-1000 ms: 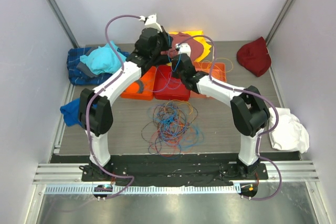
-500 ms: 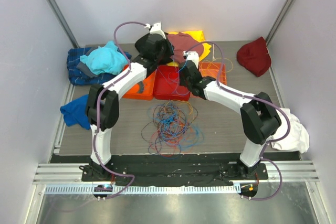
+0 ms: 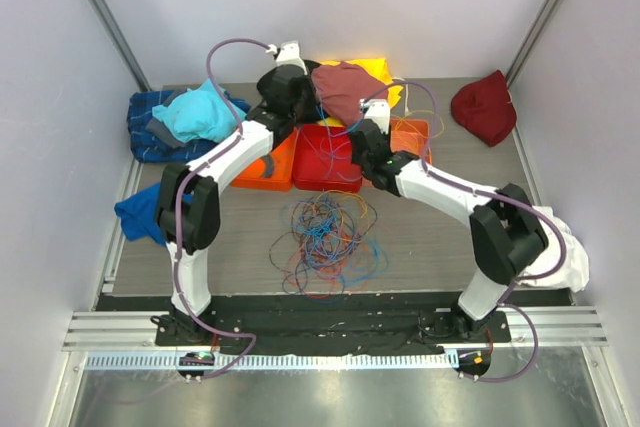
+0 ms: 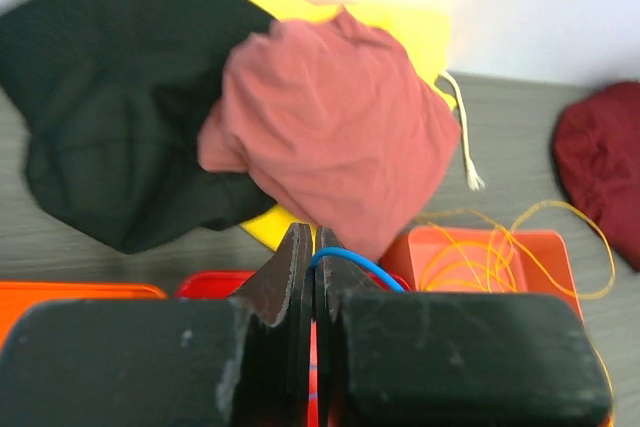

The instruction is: Untangle the cables

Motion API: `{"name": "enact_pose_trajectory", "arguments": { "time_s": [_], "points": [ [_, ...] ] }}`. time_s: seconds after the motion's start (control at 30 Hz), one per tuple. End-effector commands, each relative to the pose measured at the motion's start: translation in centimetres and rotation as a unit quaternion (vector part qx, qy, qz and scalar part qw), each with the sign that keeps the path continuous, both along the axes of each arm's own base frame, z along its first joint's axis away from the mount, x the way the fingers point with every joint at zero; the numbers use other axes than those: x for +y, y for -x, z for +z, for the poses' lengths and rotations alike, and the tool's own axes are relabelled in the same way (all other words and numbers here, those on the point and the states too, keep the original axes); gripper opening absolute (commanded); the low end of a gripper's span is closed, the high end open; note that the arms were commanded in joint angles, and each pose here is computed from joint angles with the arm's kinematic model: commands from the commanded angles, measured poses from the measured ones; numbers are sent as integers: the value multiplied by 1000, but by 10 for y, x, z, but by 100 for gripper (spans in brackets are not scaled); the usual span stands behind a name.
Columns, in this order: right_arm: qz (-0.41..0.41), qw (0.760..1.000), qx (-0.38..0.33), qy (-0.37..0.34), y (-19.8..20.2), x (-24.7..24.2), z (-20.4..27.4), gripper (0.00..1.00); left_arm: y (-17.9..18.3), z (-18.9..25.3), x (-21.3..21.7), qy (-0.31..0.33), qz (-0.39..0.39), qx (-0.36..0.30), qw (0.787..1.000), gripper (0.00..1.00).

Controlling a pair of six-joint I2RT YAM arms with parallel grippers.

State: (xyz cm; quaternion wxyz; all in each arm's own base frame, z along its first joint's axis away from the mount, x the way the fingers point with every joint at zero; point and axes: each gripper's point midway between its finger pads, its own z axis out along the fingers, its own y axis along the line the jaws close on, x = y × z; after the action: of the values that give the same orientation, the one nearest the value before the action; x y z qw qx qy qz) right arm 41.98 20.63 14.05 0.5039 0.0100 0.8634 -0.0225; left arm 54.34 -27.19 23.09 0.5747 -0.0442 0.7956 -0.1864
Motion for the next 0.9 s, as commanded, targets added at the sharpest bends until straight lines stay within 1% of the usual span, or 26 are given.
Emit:
{"name": "enact_pose_trajectory", "arguments": {
  "time_s": [0.0, 0.07, 0.17, 0.4, 0.53, 0.7, 0.77, 0.87],
  "points": [
    [-32, 991, -113, -71, 1, -10, 91, 49, -5, 64, 44, -12, 63, -61, 996, 0],
    [-30, 988, -129, -84, 7, -15, 110, 49, -6, 68, 50, -19, 74, -66, 995, 0],
    [-29, 984, -142, -99, 19, -23, 127, 49, -6, 75, 55, -27, 84, -73, 993, 0],
    [11, 979, -149, -135, 39, -19, 145, 50, -6, 77, 55, -32, 83, -73, 993, 0],
    [20, 977, -151, -150, 51, -23, 148, 50, -5, 83, 56, -33, 82, -76, 993, 0],
    [24, 977, -139, -160, 65, -28, 132, 50, 12, 82, 46, -25, 58, -72, 995, 0],
    [26, 977, -134, -161, 71, -30, 126, 49, 19, 82, 34, -15, 35, -75, 996, 0],
    [24, 977, -135, -163, 75, -34, 122, 49, 27, 58, 11, -30, -2, -53, 998, 0]
  ]
}}
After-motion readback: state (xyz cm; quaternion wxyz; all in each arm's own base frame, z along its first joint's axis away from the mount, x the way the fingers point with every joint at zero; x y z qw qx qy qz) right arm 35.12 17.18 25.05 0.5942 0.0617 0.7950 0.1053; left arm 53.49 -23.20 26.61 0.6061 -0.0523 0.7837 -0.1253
